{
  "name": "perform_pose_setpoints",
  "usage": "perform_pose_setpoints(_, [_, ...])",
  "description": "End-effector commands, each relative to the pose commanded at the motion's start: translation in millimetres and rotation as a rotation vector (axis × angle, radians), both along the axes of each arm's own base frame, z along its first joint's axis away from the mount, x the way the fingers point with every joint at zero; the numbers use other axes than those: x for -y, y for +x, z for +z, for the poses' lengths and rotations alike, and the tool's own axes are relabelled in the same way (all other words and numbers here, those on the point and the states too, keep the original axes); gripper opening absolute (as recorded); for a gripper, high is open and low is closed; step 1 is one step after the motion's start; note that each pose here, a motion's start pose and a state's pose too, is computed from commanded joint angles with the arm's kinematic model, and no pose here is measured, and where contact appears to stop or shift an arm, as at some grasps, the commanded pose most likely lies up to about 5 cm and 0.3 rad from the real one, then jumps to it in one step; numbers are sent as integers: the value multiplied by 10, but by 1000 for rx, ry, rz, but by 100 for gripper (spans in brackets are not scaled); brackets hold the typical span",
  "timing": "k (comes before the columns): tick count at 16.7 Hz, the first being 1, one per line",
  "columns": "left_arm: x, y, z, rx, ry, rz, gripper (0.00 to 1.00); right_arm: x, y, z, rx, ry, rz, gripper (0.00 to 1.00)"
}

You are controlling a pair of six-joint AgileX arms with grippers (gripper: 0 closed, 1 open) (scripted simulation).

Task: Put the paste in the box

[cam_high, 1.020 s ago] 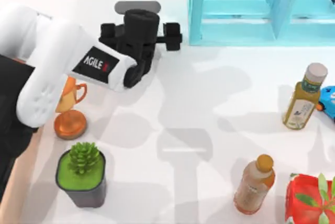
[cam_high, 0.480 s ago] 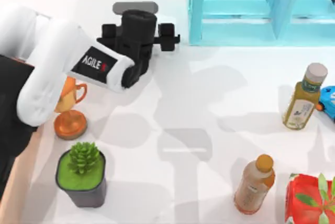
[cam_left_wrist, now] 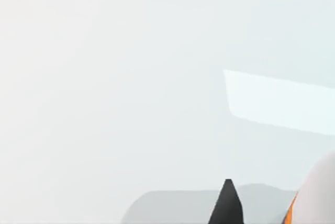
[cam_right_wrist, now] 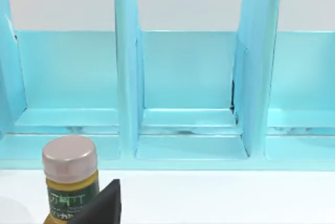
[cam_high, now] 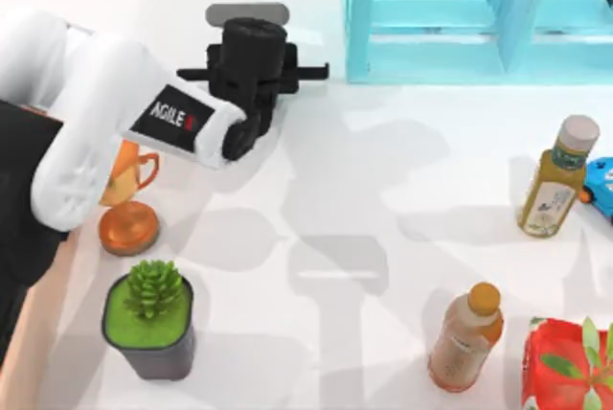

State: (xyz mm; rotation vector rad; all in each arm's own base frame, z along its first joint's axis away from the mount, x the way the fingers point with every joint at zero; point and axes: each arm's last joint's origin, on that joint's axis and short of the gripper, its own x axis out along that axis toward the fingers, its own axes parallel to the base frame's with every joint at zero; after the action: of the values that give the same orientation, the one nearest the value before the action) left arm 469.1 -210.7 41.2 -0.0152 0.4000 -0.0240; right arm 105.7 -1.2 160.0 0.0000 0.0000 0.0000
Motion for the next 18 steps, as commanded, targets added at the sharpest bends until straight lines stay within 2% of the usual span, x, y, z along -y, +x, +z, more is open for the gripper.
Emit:
perform_pose_setpoints(1, [0, 0, 0, 0, 0, 0, 2, 0, 0, 0, 0, 0, 0, 100])
perform_pose_setpoints(2, [0, 0, 0, 0, 0, 0, 0, 0, 0, 0, 0, 0, 0, 100])
perform_pose_setpoints(11, [17, -8, 4, -1, 3, -4, 0, 0, 0, 0, 0, 0, 0, 100])
perform_pose_setpoints(14, [116, -58, 32, -32, 54, -18, 0, 0, 0, 0, 0, 0, 0, 100])
perform_pose_setpoints(18, [111, -49, 337, -50, 126, 6, 0, 0, 0, 0, 0, 0, 0, 100])
